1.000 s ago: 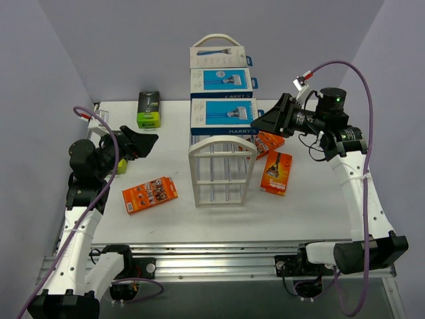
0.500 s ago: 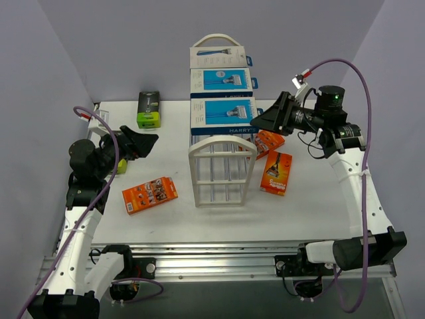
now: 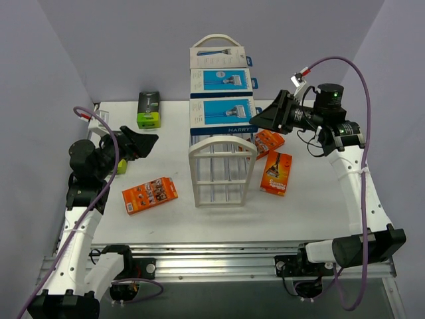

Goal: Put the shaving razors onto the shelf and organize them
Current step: Place the shaving razor onto shelf, then grab a shaving razor with the right arm

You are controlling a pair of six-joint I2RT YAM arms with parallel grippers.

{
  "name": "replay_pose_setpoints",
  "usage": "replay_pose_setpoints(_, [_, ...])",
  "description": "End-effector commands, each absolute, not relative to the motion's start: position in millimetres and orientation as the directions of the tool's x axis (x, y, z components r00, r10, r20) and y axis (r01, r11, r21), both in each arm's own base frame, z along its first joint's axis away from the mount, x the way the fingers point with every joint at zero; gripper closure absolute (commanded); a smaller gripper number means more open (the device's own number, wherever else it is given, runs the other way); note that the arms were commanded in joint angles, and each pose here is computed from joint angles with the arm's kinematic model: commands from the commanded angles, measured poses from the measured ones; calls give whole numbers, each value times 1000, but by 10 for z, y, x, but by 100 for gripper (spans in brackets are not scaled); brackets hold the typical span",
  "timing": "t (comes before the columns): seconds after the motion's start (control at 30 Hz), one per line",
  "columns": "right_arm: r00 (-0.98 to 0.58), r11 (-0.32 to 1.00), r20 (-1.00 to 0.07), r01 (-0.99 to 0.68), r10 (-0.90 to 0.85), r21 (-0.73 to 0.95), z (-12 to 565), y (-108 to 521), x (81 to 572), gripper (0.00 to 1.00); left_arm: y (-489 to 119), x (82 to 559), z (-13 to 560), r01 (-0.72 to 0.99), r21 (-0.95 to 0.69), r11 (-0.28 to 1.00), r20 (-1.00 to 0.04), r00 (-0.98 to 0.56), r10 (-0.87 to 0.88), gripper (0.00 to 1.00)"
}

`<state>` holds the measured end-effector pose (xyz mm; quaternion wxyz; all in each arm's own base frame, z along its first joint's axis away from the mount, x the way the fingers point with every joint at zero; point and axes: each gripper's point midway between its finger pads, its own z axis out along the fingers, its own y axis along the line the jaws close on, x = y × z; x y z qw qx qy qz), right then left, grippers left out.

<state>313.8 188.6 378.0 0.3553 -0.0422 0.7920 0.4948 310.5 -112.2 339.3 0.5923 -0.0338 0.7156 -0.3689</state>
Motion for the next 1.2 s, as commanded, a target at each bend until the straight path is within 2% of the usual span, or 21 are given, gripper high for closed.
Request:
replay_pose_setpoints(0.0, [-698, 503, -662, -484, 272, 716, 3993, 1903, 3093, 48, -1138, 3089, 3451, 411, -555, 723, -832, -281, -478, 6])
replay_pose_setpoints(0.13, [-681, 509, -680, -498, 271, 702, 4049, 1881, 3039, 36, -1138, 3096, 3439, 409, -555, 724, -832, -284, -477, 6])
replay_pose_setpoints(0.4, [-667, 516, -691, -503, 278, 693, 4103, 1848, 2993, 28, -1112, 3109, 3423, 396, -548, 736, -836, -280, -472, 6])
replay_pose_setpoints(0.63, [-638, 560, -706, -478, 307, 676, 4112, 1709, 2934, 14, -1093, 3123, 3405, 386, -542, 747, -840, -279, -465, 6])
replay_pose_setpoints(0.87, [-560, 693, -722, -325, 407, 643, 4010, 1235, 3069, 10, -1079, 3128, 3393, 378, -536, 755, -843, -278, -460, 6])
replay_pose_setpoints(1.03, [-463, 777, -730, -126, 503, 616, 3826, 733, 3314, 9, -1070, 3147, 3359, 366, -537, 760, -842, -286, -458, 6])
replay_pose_setpoints(1.13, [-412, 791, -727, -23, 549, 611, 3604, 459, 3429, 9, -1067, 3154, 3361, 364, -537, 761, -842, -286, -457, 6])
replay_pose_setpoints(1.17, [-433, 780, -697, 22, 571, 626, 3362, 412, 3452, 9, -1069, 3156, 3356, 365, -537, 761, -842, -288, -456, 6])
